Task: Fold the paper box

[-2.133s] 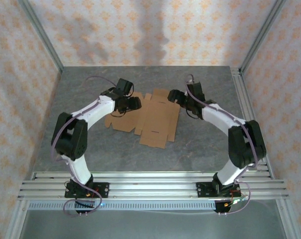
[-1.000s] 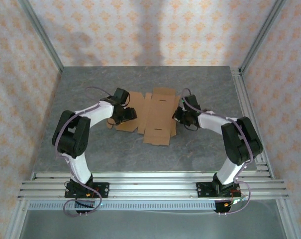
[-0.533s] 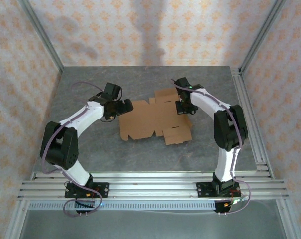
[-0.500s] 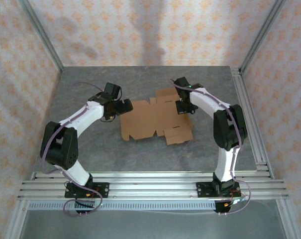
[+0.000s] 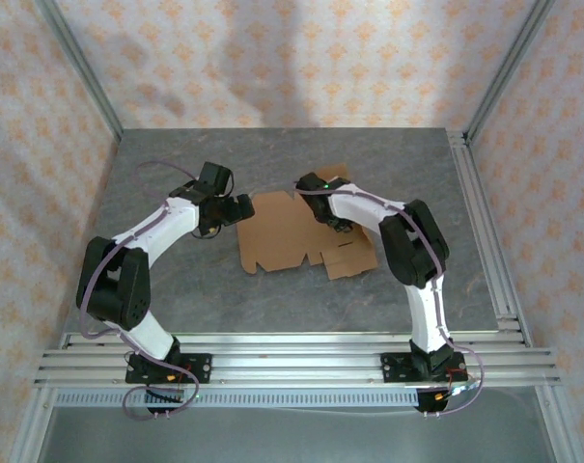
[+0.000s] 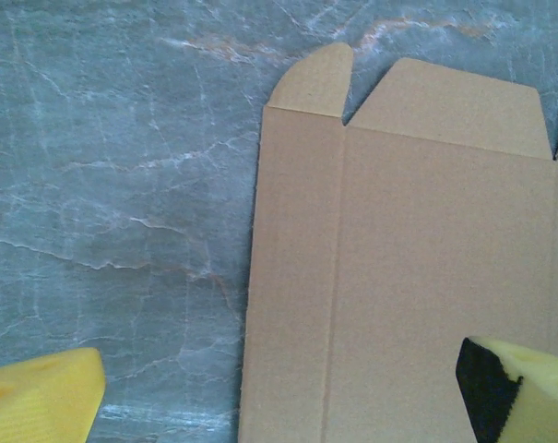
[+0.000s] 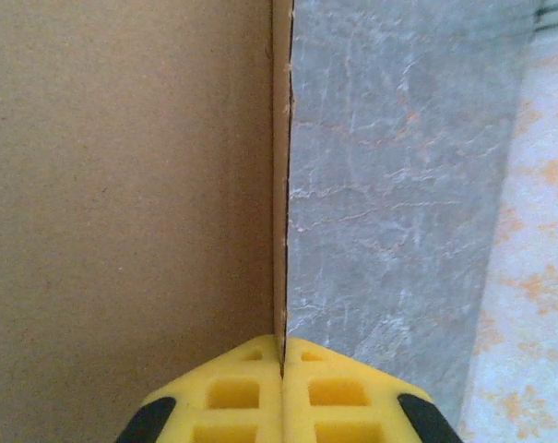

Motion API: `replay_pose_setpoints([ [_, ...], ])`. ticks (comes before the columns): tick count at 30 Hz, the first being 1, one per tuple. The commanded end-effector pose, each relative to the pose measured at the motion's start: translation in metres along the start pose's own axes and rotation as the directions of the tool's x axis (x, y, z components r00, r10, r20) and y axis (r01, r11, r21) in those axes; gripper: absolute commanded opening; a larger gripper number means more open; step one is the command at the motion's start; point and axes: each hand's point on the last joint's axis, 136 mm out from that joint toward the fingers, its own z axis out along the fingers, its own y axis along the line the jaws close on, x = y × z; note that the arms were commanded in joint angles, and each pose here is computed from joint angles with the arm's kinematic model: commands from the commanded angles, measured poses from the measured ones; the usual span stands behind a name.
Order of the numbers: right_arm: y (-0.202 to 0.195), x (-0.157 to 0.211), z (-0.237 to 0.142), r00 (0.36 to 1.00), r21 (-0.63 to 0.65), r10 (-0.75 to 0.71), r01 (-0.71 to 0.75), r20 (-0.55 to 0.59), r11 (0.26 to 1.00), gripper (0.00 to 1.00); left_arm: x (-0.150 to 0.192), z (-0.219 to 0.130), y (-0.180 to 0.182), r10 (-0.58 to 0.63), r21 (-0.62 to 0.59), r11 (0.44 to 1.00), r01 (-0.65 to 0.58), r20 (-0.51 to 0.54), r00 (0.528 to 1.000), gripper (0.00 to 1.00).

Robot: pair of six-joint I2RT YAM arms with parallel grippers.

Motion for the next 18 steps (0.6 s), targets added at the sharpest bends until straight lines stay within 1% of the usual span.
replay_pose_setpoints([
  [1, -0.004, 0.000, 0.001, 1.000, 0.145, -0.006, 0.001, 0.031, 0.989, 0.00, -0.004, -0.010, 0.013, -0.010, -0.030, 0.999, 0.011, 0.023, 1.000, 0.99],
  [9, 0.017, 0.006, 0.014, 1.000, 0.170, -0.030, 0.028, 0.008, 0.985, 0.00, -0.005, -0.011, 0.023, -0.019, -0.045, 0.999, 0.021, 0.034, 0.999, 1.00],
  [12, 0.016, 0.004, 0.012, 1.000, 0.162, -0.030, 0.028, 0.009, 0.986, 0.00, -0.003, -0.008, 0.026, -0.030, -0.041, 0.999, 0.031, 0.029, 0.999, 1.00],
  [15, 0.011, 0.003, -0.001, 1.000, 0.078, 0.018, -0.019, 0.019, 0.997, 0.00, -0.004, -0.009, 0.023, -0.024, -0.023, 0.999, 0.024, 0.030, 0.999, 1.00],
  [17, 0.015, 0.001, -0.010, 0.997, -0.040, 0.068, -0.066, 0.036, 0.997, 0.01, -0.003, -0.009, 0.020, -0.011, -0.018, 1.000, 0.011, 0.022, 1.000, 1.00],
  [18, 0.018, -0.001, -0.015, 0.994, -0.102, 0.091, -0.085, 0.053, 0.991, 0.05, -0.004, -0.009, 0.017, -0.002, -0.013, 1.000, 0.002, 0.021, 1.000, 1.00],
])
